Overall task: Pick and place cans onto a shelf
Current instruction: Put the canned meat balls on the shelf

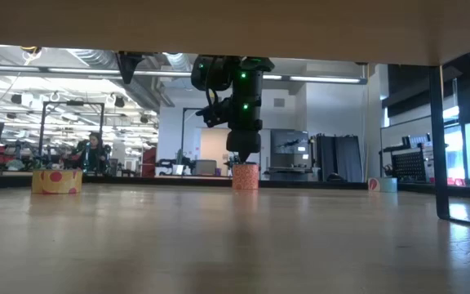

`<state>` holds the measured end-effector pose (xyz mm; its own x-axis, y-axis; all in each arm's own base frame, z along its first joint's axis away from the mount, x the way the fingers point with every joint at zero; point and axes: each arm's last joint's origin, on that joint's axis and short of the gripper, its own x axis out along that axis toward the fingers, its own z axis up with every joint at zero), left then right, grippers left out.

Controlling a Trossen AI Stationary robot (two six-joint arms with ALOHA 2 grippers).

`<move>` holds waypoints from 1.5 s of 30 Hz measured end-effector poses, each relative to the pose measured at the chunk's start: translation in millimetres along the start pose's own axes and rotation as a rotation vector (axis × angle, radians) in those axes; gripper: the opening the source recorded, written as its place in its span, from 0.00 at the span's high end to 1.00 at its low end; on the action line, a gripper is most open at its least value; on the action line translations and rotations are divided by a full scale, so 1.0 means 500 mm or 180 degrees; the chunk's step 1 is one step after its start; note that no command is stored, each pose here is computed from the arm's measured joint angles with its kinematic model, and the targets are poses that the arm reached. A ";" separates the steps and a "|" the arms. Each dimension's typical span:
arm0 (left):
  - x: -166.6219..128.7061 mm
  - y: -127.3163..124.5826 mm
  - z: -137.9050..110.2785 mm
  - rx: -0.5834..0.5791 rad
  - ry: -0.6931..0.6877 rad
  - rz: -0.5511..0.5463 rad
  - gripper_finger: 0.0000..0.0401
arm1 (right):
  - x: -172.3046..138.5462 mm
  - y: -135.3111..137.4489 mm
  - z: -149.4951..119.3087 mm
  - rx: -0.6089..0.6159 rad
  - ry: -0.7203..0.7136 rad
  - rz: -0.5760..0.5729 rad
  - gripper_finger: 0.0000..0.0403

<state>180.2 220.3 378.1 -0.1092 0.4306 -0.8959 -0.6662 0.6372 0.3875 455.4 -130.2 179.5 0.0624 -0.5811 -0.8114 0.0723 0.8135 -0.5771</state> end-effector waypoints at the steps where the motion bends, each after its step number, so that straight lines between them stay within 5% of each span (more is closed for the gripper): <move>1: 0.000 0.000 0.000 -0.0001 0.0000 0.0000 1.00 | 0.002 -0.003 -0.001 0.0008 0.0009 -0.0006 0.86; 45: 0.000 0.000 0.000 0.0001 0.0000 0.0002 1.00 | 0.046 -0.064 -0.023 -0.0093 0.0071 0.0210 0.86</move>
<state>180.1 220.2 378.2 -0.1098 0.4311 -0.8956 -0.6658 0.6371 0.3883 443.0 -169.4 178.4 0.0439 -0.5259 -0.8494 0.0398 0.8505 -0.5245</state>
